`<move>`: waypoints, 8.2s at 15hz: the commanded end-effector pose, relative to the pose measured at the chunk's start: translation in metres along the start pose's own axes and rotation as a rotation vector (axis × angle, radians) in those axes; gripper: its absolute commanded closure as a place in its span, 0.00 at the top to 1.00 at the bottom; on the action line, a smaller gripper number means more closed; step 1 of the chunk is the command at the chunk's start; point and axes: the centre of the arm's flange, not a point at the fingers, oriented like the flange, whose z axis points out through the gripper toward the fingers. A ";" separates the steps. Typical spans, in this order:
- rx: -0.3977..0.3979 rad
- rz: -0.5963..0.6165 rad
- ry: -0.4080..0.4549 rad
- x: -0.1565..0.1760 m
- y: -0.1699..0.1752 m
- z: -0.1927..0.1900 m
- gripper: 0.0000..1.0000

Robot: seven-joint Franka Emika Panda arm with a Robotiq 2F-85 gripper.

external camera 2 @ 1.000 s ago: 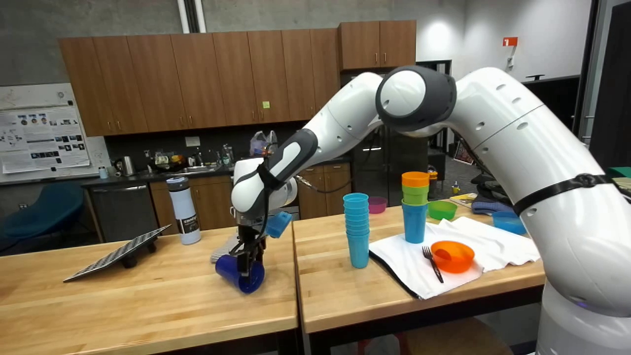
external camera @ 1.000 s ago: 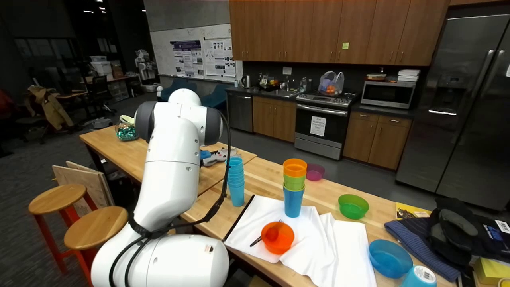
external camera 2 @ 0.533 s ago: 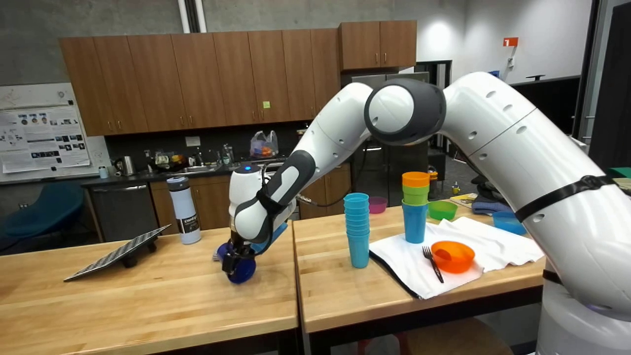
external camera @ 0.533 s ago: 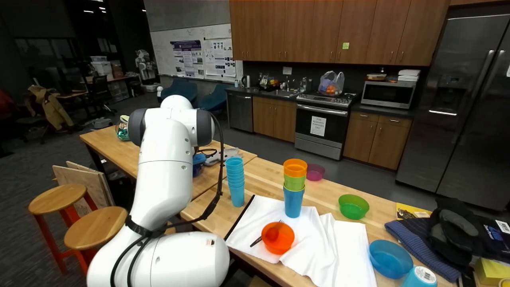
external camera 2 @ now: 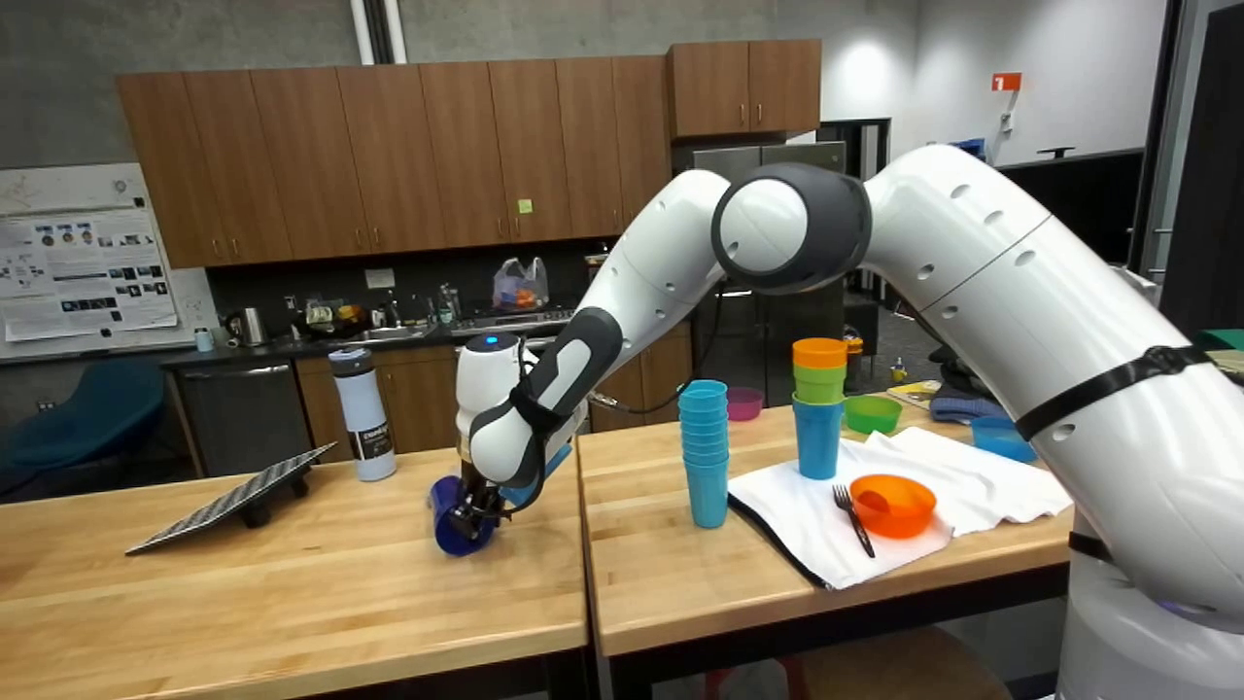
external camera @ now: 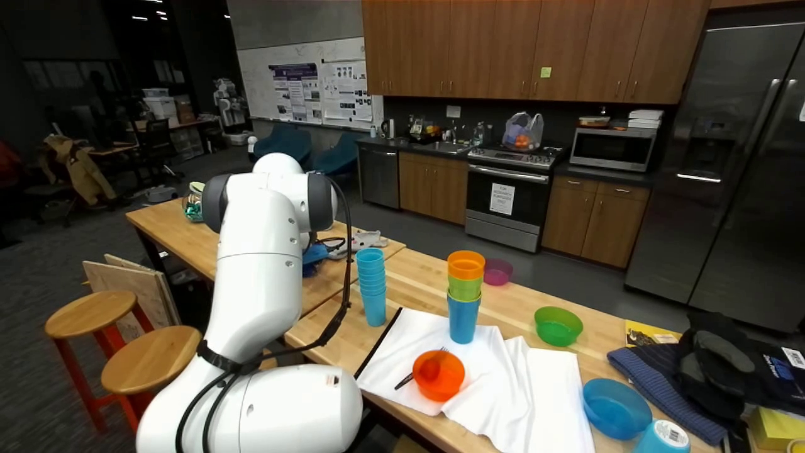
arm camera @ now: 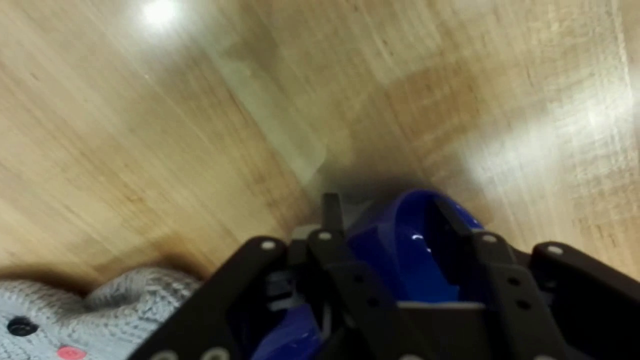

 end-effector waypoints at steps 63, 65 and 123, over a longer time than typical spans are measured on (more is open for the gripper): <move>-0.266 0.013 -0.434 -0.012 0.020 -0.311 0.01; -0.280 0.014 -0.425 -0.011 0.016 -0.294 0.04; -0.251 1.049 -0.345 -0.248 0.213 -0.501 0.01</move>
